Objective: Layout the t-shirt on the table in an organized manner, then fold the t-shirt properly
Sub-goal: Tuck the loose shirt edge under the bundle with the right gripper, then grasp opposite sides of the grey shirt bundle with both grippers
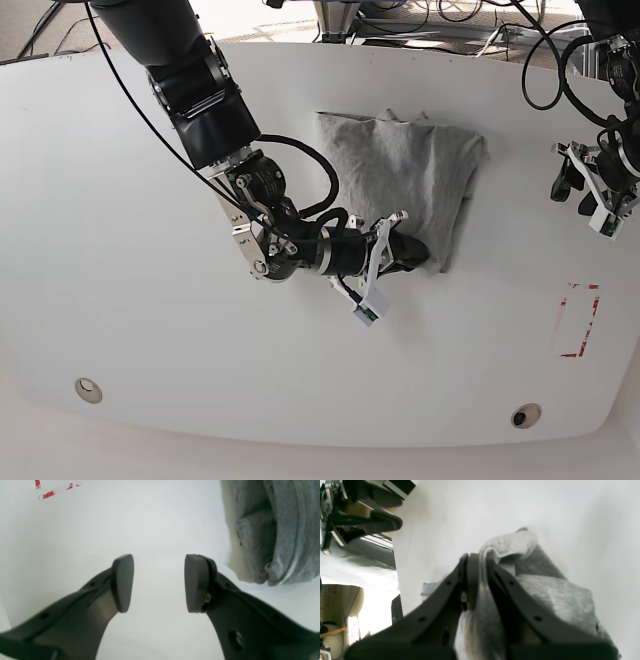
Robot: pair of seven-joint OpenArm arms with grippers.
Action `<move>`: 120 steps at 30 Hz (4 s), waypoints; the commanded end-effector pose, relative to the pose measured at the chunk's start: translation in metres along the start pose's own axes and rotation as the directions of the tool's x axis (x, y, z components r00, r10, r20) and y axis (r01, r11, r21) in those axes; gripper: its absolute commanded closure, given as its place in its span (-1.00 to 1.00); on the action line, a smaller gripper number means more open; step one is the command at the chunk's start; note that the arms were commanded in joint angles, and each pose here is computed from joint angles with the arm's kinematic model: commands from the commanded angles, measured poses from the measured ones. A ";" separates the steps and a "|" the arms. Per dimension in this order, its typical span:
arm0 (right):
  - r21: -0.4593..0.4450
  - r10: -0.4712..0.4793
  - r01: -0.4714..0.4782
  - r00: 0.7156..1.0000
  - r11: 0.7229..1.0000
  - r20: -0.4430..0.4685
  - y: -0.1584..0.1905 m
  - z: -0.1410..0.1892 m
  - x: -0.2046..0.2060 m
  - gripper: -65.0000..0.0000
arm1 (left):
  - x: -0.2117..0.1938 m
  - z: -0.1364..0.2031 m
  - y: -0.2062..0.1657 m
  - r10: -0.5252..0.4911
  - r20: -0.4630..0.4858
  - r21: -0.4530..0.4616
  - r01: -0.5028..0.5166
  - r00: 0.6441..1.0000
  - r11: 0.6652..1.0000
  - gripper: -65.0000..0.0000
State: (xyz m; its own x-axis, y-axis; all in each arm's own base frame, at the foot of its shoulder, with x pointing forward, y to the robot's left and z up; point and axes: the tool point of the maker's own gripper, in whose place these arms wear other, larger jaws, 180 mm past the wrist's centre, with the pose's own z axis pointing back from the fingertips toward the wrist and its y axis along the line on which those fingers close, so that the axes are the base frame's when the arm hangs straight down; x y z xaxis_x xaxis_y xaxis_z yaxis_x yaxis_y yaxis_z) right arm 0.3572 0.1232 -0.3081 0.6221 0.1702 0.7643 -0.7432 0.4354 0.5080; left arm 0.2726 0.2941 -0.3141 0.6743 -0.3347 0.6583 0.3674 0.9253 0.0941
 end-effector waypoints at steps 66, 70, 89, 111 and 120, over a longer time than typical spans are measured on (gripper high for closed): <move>-0.119 0.284 -0.271 0.951 0.955 0.120 0.008 0.039 0.056 -1.00 | 0.063 0.000 -0.045 -0.020 0.214 -0.111 0.045 0.977 0.993 0.06; -0.136 0.291 -0.276 0.951 0.952 0.105 0.001 0.046 0.052 -1.00 | 0.072 -0.010 -0.065 -0.056 0.218 -0.165 0.093 0.974 0.982 0.07; -0.154 0.171 -0.168 0.985 0.974 0.004 -0.028 0.046 -0.016 0.79 | 0.068 -0.060 -0.177 -0.208 0.191 -0.318 0.261 0.959 0.912 0.08; -0.203 -0.040 0.064 0.992 0.977 0.124 -0.103 0.062 -0.089 0.81 | -0.040 -0.095 -0.113 -0.349 -0.213 -0.246 0.296 0.913 0.923 0.08; -0.231 -0.027 0.047 0.996 0.972 0.090 -0.108 0.081 -0.100 0.82 | -0.034 -0.087 -0.080 -0.381 -0.194 -0.199 0.344 0.904 0.917 0.08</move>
State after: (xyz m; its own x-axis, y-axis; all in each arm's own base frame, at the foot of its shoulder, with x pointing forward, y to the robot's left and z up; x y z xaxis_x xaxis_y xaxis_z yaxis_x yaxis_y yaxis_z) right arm 0.3487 -0.0035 -0.4173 0.6409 0.0560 0.7656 -0.6222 0.6219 0.4754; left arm 0.2732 0.1905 -0.4118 0.5898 -0.6518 0.4768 0.7036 0.7045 0.0926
